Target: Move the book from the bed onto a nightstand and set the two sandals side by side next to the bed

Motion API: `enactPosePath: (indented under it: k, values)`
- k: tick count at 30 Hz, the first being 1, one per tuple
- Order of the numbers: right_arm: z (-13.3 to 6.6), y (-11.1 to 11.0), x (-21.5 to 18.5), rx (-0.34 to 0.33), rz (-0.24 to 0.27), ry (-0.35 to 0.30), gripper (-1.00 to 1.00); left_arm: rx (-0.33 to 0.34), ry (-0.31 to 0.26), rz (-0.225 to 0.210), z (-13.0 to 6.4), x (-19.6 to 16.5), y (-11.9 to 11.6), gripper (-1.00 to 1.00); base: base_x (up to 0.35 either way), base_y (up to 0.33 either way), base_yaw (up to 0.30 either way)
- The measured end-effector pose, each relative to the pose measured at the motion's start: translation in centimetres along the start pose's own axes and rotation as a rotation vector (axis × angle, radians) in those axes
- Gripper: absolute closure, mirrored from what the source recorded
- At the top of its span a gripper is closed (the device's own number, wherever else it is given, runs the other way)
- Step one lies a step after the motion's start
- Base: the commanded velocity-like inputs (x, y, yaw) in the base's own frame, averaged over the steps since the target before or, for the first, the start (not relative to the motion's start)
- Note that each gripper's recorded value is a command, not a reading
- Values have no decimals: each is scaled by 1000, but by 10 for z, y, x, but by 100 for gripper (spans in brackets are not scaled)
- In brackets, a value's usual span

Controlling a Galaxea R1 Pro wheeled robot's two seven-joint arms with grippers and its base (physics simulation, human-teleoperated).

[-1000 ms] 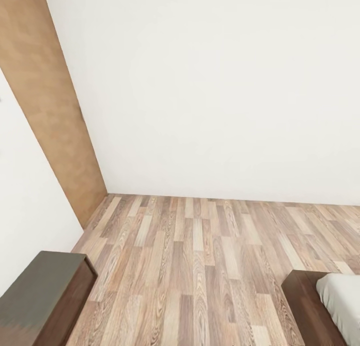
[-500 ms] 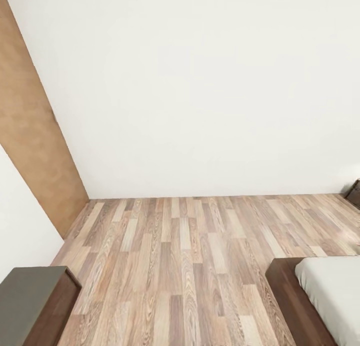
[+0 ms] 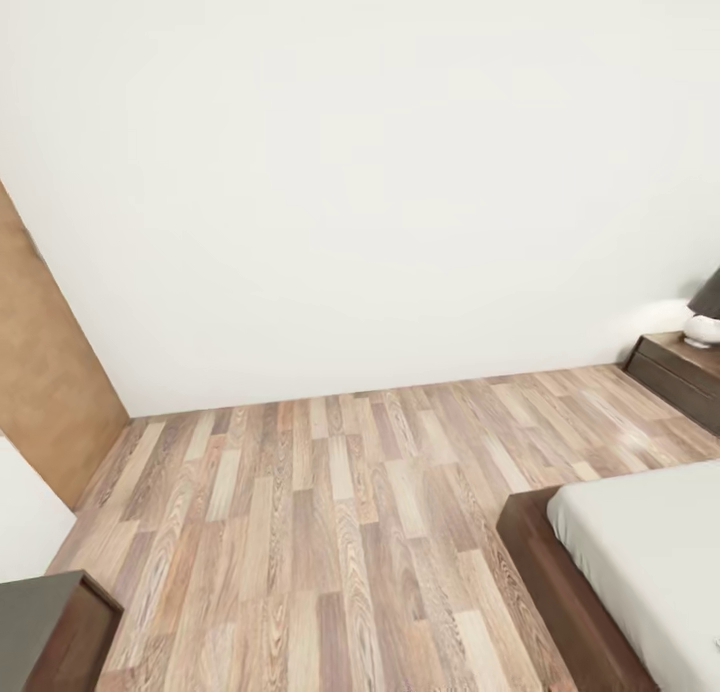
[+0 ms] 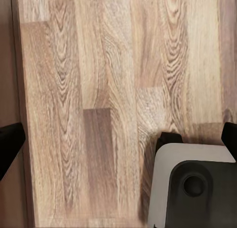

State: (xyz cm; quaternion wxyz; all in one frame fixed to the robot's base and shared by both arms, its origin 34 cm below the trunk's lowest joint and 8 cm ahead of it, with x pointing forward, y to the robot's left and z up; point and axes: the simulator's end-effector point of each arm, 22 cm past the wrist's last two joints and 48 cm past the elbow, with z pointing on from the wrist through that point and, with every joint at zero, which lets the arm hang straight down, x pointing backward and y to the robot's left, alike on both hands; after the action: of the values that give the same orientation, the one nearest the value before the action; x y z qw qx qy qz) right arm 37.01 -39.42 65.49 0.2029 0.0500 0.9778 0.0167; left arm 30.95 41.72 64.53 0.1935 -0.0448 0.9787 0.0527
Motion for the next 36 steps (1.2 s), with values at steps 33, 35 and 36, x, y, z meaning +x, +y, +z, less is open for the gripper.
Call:
enactPosePath:
  k: [33,35,36]
  values:
    - [0,0,1,-1,-1,1,-100,0,0,1,0,0,0,-100,0,28,-292]
    - [0,0,1,-1,-1,1,-100,0,0,1,0,0,0,-100,0,1,-292]
    - [0,0,1,-1,-1,1,-100,0,0,1,0,0,0,-100,0,1,-292]
